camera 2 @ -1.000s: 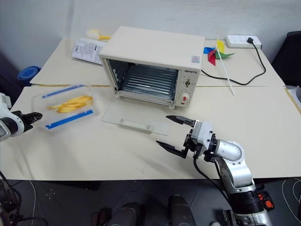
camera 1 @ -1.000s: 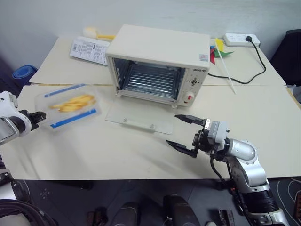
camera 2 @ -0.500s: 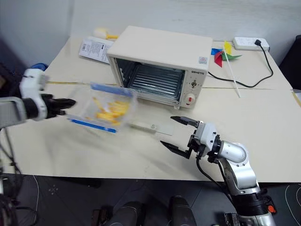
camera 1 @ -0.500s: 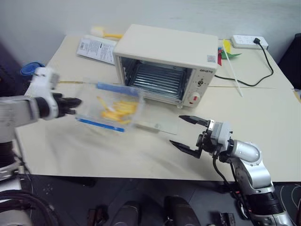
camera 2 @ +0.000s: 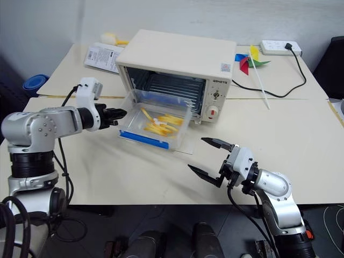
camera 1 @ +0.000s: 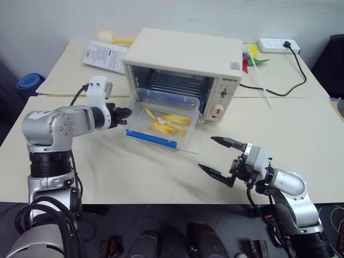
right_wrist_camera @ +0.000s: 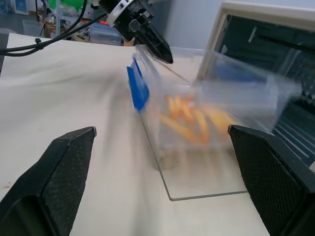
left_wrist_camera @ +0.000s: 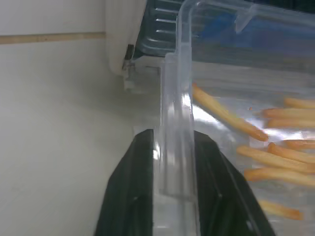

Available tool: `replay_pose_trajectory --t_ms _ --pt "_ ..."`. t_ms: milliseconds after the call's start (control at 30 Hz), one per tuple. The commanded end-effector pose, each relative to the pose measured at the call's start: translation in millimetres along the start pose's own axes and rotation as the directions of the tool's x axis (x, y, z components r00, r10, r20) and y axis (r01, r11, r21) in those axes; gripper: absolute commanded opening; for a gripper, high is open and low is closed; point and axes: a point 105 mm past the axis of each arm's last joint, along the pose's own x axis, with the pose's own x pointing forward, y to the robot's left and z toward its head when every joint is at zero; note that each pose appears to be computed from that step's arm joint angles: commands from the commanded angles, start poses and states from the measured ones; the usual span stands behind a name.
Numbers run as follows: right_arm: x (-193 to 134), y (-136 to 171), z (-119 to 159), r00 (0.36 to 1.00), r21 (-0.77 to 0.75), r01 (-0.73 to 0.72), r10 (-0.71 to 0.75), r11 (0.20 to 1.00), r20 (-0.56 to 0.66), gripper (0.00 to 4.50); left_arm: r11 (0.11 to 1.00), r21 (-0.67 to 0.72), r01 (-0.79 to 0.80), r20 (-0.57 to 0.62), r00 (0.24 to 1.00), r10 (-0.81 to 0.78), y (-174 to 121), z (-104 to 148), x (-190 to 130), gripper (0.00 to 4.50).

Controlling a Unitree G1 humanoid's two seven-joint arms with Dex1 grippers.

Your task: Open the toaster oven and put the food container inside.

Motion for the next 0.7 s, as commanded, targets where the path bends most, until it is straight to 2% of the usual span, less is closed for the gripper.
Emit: replay_pose_trajectory --t_ms 33,100,133,233,267,333,433,533,600,700 --pt "2 2 18 0.999 -0.013 -0.005 0.006 1.000 0.041 4.50 1.000 -0.024 0.018 0.122 0.992 -0.015 -3 26 -4 2.17" --pt "6 6 23 0.999 0.011 -0.018 0.018 1.000 0.051 4.50 0.989 -0.135 0.063 0.171 0.984 -0.039 1 32 -10 2.77" --pt "10 9 24 0.998 0.019 -0.027 0.026 0.999 0.049 4.50 0.990 -0.130 0.058 0.175 0.984 -0.035 7 31 -16 3.02" --pt "19 18 23 0.998 0.059 -0.059 0.059 0.997 0.004 4.50 0.985 -0.084 0.151 0.183 0.974 -0.133 13 25 -42 3.02" --pt "22 21 19 0.998 0.073 -0.064 0.066 0.995 -0.022 4.31 0.986 0.024 0.164 0.216 0.962 -0.166 20 23 -54 2.85" --pt "26 24 15 0.996 0.079 -0.066 0.071 0.995 -0.054 3.92 0.961 0.188 0.201 0.209 0.948 -0.239 23 16 -69 2.43" --pt "37 22 2 0.993 0.093 -0.029 0.039 0.995 -0.109 2.93 0.843 0.415 0.343 0.073 0.911 -0.406 24 -19 -84 1.49" --pt "46 20 -11 0.988 0.120 0.015 0.004 0.993 -0.153 1.84 0.768 0.493 0.410 -0.003 0.883 -0.469 24 -46 -79 0.52" --pt "61 15 -17 0.989 0.101 0.038 -0.023 0.994 -0.148 1.20 0.752 0.496 0.434 0.072 0.842 -0.534 9 -50 -60 0.01" --pt "74 4 -19 0.990 0.098 0.091 -0.079 0.991 -0.120 0.19 0.741 0.477 0.472 0.090 0.813 -0.576 -10 -55 -35 0.00"
